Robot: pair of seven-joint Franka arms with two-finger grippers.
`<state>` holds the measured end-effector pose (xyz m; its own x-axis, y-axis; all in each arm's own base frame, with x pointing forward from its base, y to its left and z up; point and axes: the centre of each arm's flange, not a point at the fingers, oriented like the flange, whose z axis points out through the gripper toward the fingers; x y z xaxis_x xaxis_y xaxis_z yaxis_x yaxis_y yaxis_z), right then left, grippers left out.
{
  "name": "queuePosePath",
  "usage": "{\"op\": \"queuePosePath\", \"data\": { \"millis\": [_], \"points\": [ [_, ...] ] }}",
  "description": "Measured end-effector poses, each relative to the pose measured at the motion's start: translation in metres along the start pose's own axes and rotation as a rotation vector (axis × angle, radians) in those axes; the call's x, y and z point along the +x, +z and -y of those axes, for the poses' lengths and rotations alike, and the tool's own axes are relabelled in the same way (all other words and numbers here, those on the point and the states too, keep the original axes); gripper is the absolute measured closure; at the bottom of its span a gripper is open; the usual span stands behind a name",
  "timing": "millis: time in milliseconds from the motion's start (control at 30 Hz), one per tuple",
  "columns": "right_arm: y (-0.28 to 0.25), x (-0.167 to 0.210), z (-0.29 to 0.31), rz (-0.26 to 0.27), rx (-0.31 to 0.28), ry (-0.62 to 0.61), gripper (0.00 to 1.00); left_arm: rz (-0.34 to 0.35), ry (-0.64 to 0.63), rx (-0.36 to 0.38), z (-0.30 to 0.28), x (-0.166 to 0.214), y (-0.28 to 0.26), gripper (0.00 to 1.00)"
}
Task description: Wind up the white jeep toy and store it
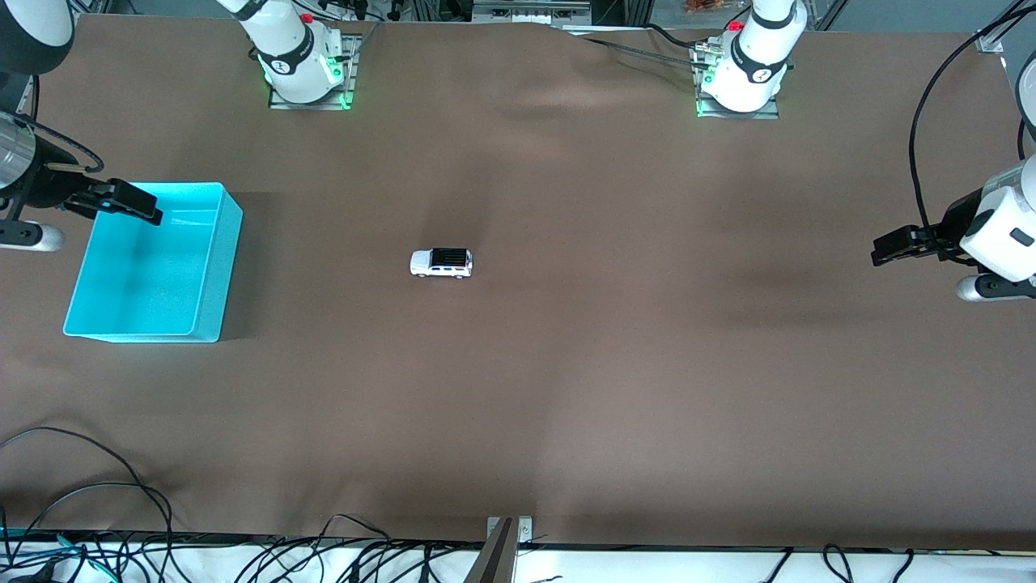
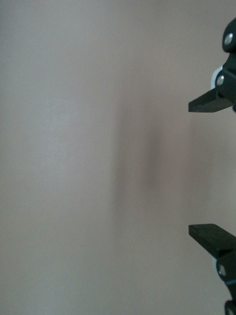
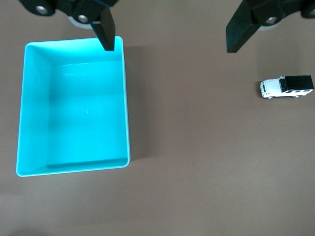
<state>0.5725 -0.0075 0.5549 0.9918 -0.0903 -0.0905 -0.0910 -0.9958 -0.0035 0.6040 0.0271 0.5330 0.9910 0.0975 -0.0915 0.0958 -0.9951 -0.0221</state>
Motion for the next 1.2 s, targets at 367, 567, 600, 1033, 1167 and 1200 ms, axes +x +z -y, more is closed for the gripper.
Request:
{"op": "queuePosePath", "data": {
  "millis": [367, 567, 600, 1033, 1167, 1200],
  "points": [
    [0.093, 0.010, 0.031, 0.010, -0.003, 0.099, 0.00, 0.001, 0.000, 0.000, 0.000, 0.000, 0.001, 0.00],
    [0.152, 0.002, 0.081, -0.053, 0.013, 0.248, 0.00, 0.001, 0.000, 0.000, 0.000, 0.000, 0.001, 0.00],
    [0.159, 0.000, 0.087, -0.058, 0.016, 0.275, 0.00, 0.002, 0.000, 0.000, 0.000, 0.000, 0.001, 0.00],
    [0.219, -0.023, 0.161, -0.079, 0.113, 0.693, 0.00, 0.001, 0.001, 0.000, 0.000, 0.001, 0.001, 0.00],
    [0.237, -0.031, 0.186, -0.075, 0.136, 0.787, 0.00, 0.001, 0.001, 0.000, 0.000, 0.001, 0.001, 0.00],
    [0.240, -0.032, 0.191, -0.070, 0.137, 0.806, 0.00, 0.001, 0.001, 0.000, 0.000, 0.001, 0.001, 0.00]
  ]
}}
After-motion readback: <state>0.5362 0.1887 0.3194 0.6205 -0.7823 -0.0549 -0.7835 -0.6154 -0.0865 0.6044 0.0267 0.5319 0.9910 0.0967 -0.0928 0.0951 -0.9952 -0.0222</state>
